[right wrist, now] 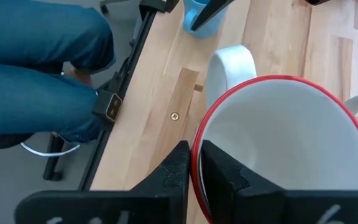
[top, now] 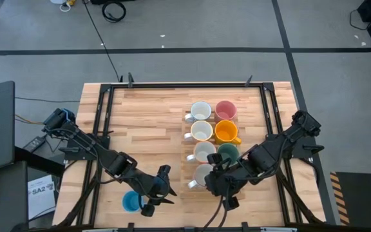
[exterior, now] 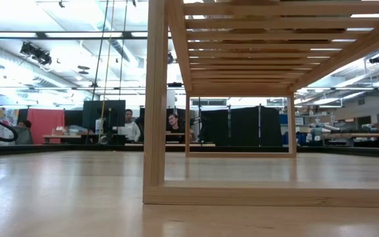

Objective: Place coffee mugs
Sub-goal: Put the gray patterned mug on the shelf

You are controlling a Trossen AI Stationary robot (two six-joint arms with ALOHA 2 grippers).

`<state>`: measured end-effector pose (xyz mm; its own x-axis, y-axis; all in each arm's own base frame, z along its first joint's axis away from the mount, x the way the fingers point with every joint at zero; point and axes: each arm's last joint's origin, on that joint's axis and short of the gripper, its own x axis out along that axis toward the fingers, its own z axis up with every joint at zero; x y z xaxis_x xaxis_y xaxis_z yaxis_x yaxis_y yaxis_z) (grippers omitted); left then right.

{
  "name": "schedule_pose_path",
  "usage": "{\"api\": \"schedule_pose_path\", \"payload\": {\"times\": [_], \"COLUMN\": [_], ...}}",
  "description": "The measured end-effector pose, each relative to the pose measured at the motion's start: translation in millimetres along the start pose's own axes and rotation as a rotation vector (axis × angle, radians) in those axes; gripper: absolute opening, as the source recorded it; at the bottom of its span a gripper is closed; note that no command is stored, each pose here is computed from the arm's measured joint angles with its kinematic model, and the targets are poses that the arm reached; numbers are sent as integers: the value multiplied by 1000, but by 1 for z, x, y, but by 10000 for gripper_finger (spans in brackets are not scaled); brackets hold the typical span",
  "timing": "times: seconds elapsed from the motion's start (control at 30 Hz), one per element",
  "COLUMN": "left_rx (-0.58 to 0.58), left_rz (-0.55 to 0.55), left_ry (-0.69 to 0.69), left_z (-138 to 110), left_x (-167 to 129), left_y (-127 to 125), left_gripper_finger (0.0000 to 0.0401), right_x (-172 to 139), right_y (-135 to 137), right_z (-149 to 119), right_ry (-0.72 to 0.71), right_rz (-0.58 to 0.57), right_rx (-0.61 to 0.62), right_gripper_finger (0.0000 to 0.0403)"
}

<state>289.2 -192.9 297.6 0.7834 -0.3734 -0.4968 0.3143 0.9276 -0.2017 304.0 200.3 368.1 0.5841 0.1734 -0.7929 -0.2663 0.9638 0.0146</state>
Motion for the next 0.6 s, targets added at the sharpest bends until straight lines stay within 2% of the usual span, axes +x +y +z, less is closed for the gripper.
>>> {"api": "schedule_pose_path", "payload": {"times": [0.6], "left_rx": [0], "left_rz": [0], "left_ry": [0], "left_z": [0], "left_x": [0], "left_y": [0], "left_gripper_finger": [139], "right_x": [1], "right_y": [-5], "right_z": [3], "right_ry": [-8], "right_rz": [23], "right_rx": [17], "right_gripper_finger": [60]}}
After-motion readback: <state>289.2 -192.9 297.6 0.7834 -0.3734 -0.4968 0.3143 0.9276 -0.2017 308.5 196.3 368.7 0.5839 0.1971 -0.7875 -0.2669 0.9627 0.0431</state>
